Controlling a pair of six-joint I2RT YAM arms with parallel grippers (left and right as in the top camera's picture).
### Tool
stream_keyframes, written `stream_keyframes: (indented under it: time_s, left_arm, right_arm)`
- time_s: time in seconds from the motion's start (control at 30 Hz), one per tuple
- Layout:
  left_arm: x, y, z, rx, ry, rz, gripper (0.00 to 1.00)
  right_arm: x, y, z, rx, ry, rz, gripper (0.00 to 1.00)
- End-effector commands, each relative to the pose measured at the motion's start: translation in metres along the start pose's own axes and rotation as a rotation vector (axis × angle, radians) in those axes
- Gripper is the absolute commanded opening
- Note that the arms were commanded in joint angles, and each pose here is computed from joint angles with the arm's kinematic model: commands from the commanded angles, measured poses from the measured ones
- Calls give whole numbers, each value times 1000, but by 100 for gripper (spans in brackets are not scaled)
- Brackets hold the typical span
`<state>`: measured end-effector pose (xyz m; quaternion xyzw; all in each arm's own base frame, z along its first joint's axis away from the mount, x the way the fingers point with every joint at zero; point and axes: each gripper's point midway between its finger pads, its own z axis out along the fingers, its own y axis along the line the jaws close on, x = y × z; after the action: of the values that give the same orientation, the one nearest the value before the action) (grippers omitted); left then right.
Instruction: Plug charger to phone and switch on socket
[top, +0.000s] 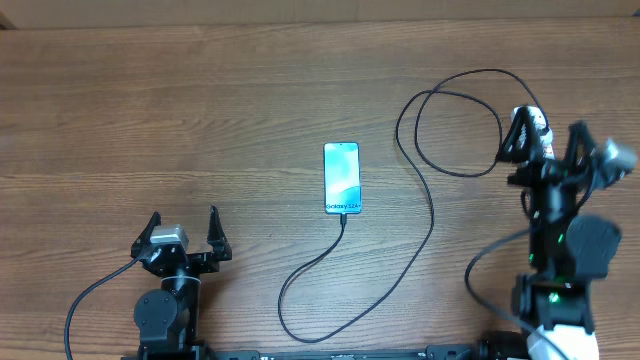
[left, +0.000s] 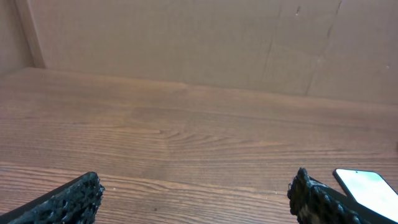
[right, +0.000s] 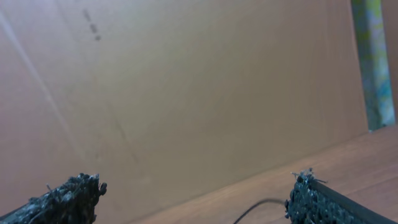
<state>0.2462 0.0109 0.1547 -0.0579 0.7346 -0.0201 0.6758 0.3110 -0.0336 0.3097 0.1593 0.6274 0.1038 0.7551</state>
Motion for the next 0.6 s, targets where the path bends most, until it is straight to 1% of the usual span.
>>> stream_keyframes:
  time_s: [0.0,0.47,0.57]
  left_arm:
    - [-1,0,0,2,-9,-3,100]
    - [-1,0,0,2,-9,-3,100]
    - [-1,0,0,2,-9,-3,100]
  right_arm:
    - [15,-3,-18,-19,-17,3,100]
    - [65,-24,-65,-28,-47,-1,100]
    - [77,-29,-69,-6,7,-7,100]
